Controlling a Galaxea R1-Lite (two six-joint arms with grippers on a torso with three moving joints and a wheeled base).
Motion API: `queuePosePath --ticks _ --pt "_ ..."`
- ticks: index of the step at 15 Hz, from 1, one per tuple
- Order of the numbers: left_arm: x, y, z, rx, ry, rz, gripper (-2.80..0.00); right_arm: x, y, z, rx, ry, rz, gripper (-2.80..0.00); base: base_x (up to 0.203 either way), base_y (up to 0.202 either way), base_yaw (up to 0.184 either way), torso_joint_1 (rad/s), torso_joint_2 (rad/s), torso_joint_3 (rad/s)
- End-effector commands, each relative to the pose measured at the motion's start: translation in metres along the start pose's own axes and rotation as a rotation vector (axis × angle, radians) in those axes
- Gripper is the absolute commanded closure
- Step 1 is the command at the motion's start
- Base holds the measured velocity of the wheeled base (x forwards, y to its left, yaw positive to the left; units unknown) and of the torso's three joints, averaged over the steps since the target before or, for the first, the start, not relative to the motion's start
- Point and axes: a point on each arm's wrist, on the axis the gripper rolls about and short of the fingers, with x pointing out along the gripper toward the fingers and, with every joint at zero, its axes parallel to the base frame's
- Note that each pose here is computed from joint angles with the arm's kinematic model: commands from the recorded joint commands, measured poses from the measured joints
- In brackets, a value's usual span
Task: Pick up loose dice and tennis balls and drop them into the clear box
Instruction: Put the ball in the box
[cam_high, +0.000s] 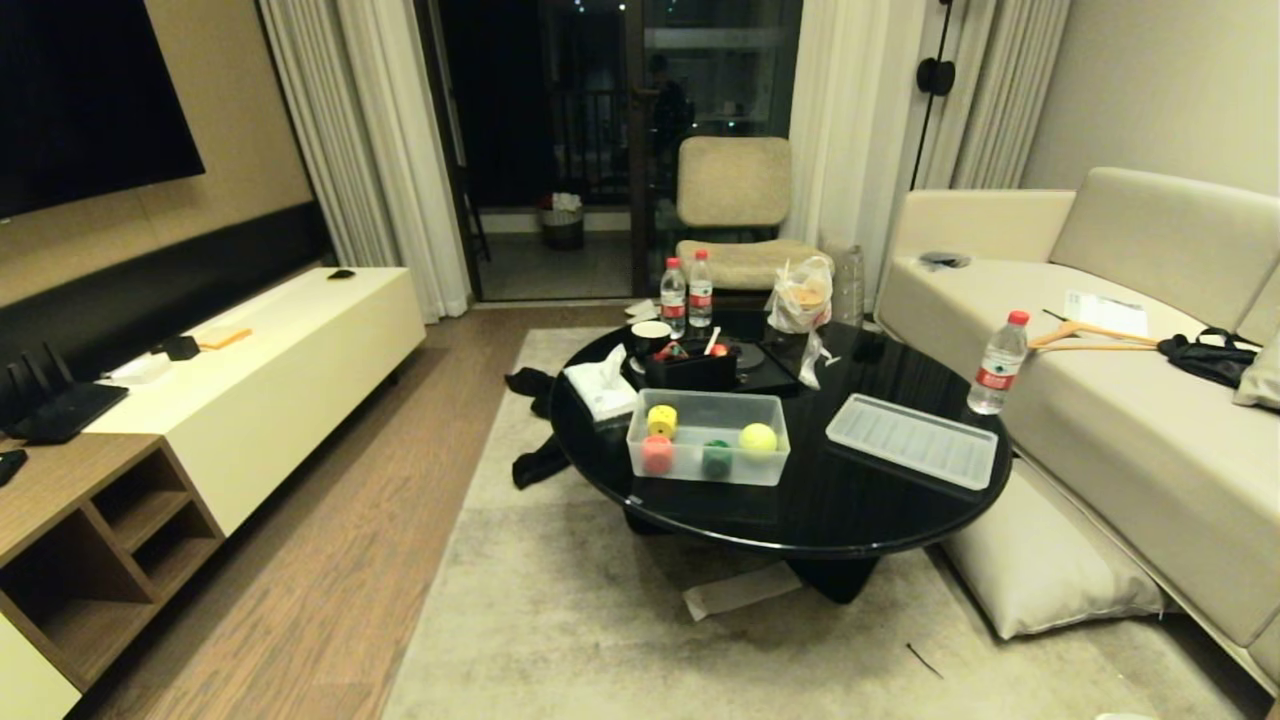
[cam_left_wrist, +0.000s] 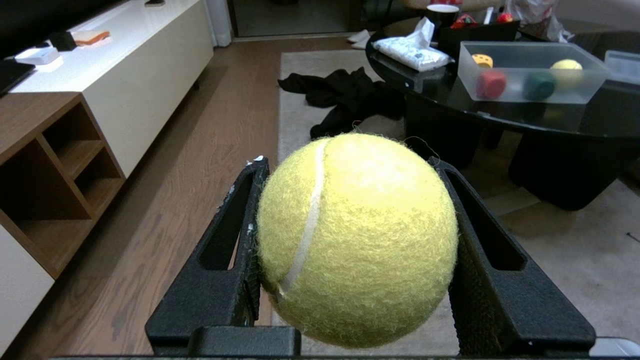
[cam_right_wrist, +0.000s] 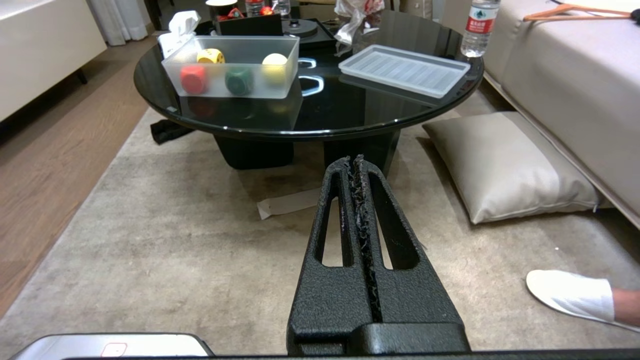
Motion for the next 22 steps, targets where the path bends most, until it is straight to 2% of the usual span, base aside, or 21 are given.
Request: queuePosePath --ticks 1,4,22 --pt "0.0002 0.0000 -0.0003 0.000 0.002 0.000 0.00 0.0002 0.0000 -0.0004 0.000 0.003 0.001 0.00 0.000 0.000 0.000 0.000 0.00 0.000" --pt "0.0002 0.0000 -0.0003 0.000 0.002 0.000 0.00 0.0002 0.0000 -0.0004 0.000 0.003 0.000 0.00 0.031 -0.001 0.003 -0.002 0.00 0.001" --pt "0.0002 0.0000 -0.0003 0.000 0.002 0.000 0.00 0.0002 0.0000 -0.0004 0.000 0.003 0.000 0.00 0.180 0.000 0.003 0.003 0.00 0.002"
